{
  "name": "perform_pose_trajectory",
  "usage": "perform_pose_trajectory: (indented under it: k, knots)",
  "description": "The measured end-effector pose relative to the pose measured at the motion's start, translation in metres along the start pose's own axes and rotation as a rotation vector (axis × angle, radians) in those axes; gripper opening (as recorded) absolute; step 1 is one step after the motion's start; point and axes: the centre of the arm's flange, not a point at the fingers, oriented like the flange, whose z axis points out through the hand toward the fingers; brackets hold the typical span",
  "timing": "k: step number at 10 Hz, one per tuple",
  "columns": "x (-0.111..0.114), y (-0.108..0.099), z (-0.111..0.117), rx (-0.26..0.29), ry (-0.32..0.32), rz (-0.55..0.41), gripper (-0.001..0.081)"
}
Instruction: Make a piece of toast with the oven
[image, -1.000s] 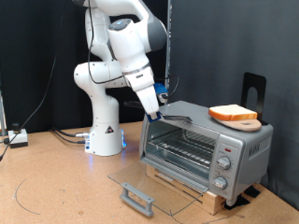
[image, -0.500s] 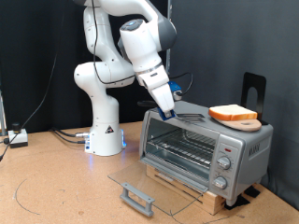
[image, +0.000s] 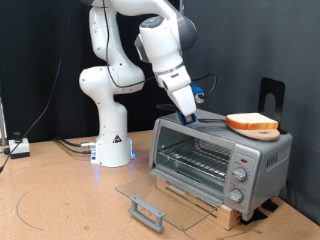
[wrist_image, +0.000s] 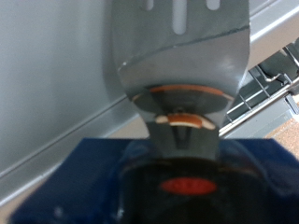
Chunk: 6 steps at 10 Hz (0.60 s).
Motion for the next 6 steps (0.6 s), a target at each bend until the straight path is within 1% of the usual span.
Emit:
perform_pose_trajectory:
  k: [6]
  knots:
    - [-0.0019, 0.0085, -0.0014, -0.008, -0.004, 0.009, 0.0394]
